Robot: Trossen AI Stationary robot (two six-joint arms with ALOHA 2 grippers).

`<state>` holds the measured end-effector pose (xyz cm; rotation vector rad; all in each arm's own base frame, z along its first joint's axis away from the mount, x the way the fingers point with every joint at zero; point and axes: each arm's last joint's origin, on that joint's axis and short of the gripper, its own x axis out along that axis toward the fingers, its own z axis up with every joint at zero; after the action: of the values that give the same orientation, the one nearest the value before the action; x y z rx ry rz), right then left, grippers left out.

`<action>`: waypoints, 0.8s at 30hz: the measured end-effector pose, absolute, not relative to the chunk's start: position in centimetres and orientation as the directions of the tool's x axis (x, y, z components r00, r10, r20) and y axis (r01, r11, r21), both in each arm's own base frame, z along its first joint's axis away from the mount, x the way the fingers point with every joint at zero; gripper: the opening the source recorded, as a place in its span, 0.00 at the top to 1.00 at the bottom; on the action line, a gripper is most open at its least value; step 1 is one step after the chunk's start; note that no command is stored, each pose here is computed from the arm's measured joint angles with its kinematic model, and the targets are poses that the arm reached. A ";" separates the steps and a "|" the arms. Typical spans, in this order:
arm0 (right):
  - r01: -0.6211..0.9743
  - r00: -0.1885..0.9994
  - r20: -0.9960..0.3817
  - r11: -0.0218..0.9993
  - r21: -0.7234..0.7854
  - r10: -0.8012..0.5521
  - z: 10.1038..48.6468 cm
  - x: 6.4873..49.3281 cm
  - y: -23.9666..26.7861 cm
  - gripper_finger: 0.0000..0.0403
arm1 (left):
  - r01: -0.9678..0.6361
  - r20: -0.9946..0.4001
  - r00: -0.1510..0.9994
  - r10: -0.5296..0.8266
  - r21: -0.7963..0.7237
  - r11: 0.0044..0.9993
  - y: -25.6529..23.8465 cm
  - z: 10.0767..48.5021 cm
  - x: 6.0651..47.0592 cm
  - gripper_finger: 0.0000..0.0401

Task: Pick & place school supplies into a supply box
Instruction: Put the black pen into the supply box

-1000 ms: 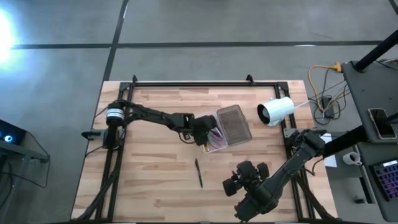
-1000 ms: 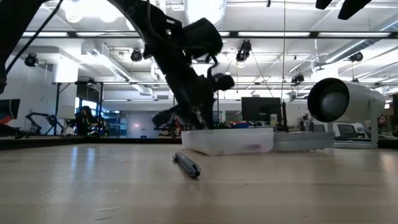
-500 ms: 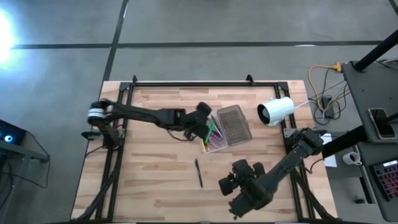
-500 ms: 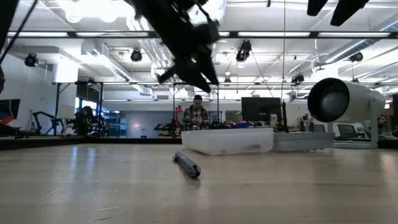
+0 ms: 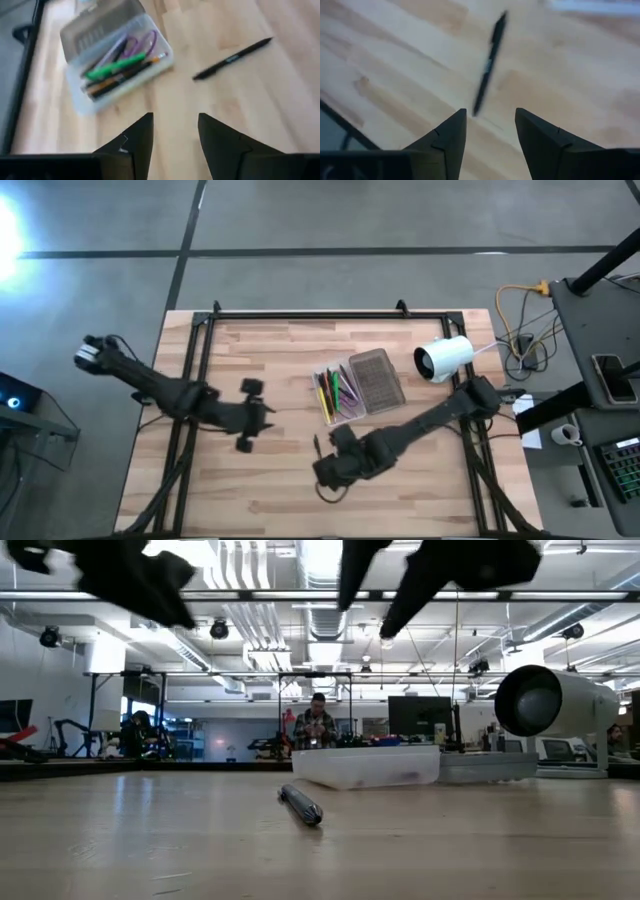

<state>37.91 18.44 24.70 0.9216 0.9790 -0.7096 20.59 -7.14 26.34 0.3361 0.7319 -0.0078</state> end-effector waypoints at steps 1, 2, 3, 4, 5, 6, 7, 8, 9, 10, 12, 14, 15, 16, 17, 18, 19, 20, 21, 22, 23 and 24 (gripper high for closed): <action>0.835 0.401 -0.914 0.437 0.335 -0.065 23.9 38.5 18.2 0.60 | 0.100 -0.651 0.753 0.101 0.264 0.959 -7.3 25.9 19.6 0.65; 0.835 0.404 -0.914 0.424 0.351 -0.038 23.1 39.1 18.0 0.59 | 0.079 -0.646 0.758 0.090 0.228 0.971 -7.4 25.6 18.7 0.65; 0.839 0.399 -0.917 0.411 0.357 -0.019 22.2 39.7 17.9 0.58 | 0.060 -0.640 0.764 0.082 0.196 0.979 -7.5 25.3 17.9 0.65; 0.849 0.382 -0.924 0.397 0.348 -0.008 21.4 40.1 17.8 0.57 | 0.042 -0.634 0.770 0.074 0.167 0.985 -7.6 25.0 17.3 0.65; 0.860 0.363 -0.932 0.384 0.335 -0.001 20.5 40.4 17.6 0.56 | 0.021 -0.621 0.780 0.073 0.142 0.990 -7.6 25.0 16.7 0.65; 0.866 0.356 -0.934 0.370 0.336 0.014 19.8 40.8 17.6 0.55 | 0.006 -0.608 0.791 0.071 0.124 0.992 -7.6 24.9 16.3 0.65; 0.865 0.359 -0.933 0.364 0.346 0.034 19.4 41.1 17.7 0.53 | -0.002 -0.601 0.796 0.068 0.110 0.994 -7.6 24.9 15.9 0.65; 0.863 0.360 -0.931 0.361 0.354 0.052 19.0 41.4 17.8 0.52 | -0.005 -0.596 0.800 0.065 0.102 0.995 -7.6 24.9 15.6 0.65; 0.860 0.362 -0.930 0.359 0.362 0.068 18.8 41.7 17.9 0.51 | -0.005 -0.590 0.805 0.061 0.096 0.995 -7.6 24.9 15.4 0.65; 0.859 0.365 -0.928 0.357 0.367 0.077 18.5 42.1 18.1 0.50 | -0.005 -0.587 0.808 0.058 0.092 0.996 -7.5 24.9 15.3 0.65; 0.860 0.361 -0.930 0.359 0.363 0.074 17.8 42.6 18.2 0.48 | -0.007 -0.580 0.813 0.056 0.087 0.996 -7.4 25.1 15.2 0.65; 0.869 0.347 -0.935 0.352 0.348 0.066 16.9 43.2 18.0 0.47 | -0.008 -0.574 0.817 0.053 0.081 0.997 -7.4 25.2 15.1 0.65; 0.874 0.344 -0.937 0.346 0.343 0.060 16.4 43.6 17.9 0.47 | -0.007 -0.572 0.819 0.052 0.080 0.997 -7.4 25.3 15.1 0.65; 0.878 0.340 -0.939 0.340 0.338 0.055 16.0 44.0 17.7 0.48 | -0.006 -0.568 0.821 0.051 0.081 0.997 -7.4 25.5 15.1 0.65; 0.883 0.332 -0.942 0.335 0.329 0.049 15.5 44.4 17.6 0.48 | -0.003 -0.566 0.823 0.049 0.083 0.997 -7.4 25.6 15.1 0.65; 0.887 0.327 -0.944 0.332 0.322 0.043 15.1 44.7 17.5 0.48 | -0.001 -0.567 0.823 0.049 0.084 0.996 -7.4 25.7 15.1 0.65; 0.893 0.314 -0.949 0.331 0.306 0.029 14.7 45.0 17.4 0.49 | 0.000 -0.566 0.823 0.048 0.084 0.996 -7.4 25.8 15.1 0.65; 0.900 0.298 -0.954 0.330 0.284 0.009 14.5 45.2 17.3 0.50 | 0.000 -0.563 0.825 0.046 0.082 0.997 -7.4 25.9 15.1 0.65; 0.908 0.285 -0.959 0.324 0.265 -0.013 14.5 45.4 17.3 0.50 | 0.000 -0.563 0.825 0.046 0.081 0.997 -7.4 26.0 15.1 0.65; 0.919 0.259 -0.965 0.318 0.232 -0.046 14.6 45.3 17.3 0.51 | 0.003 -0.567 0.822 0.046 0.085 0.996 -7.4 26.0 15.0 0.65; 0.931 0.224 -0.972 0.312 0.190 -0.076 14.5 45.2 17.2 0.52 | 0.006 -0.572 0.819 0.046 0.088 0.996 -7.4 25.9 14.9 0.65; 0.938 0.202 -0.974 0.305 0.164 -0.099 14.6 45.2 17.2 0.53 | 0.007 -0.576 0.816 0.046 0.090 0.996 -7.3 26.0 14.8 0.65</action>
<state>45.21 17.21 14.63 0.9813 1.1085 -0.9156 14.83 -7.34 25.97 0.0896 0.6163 0.0208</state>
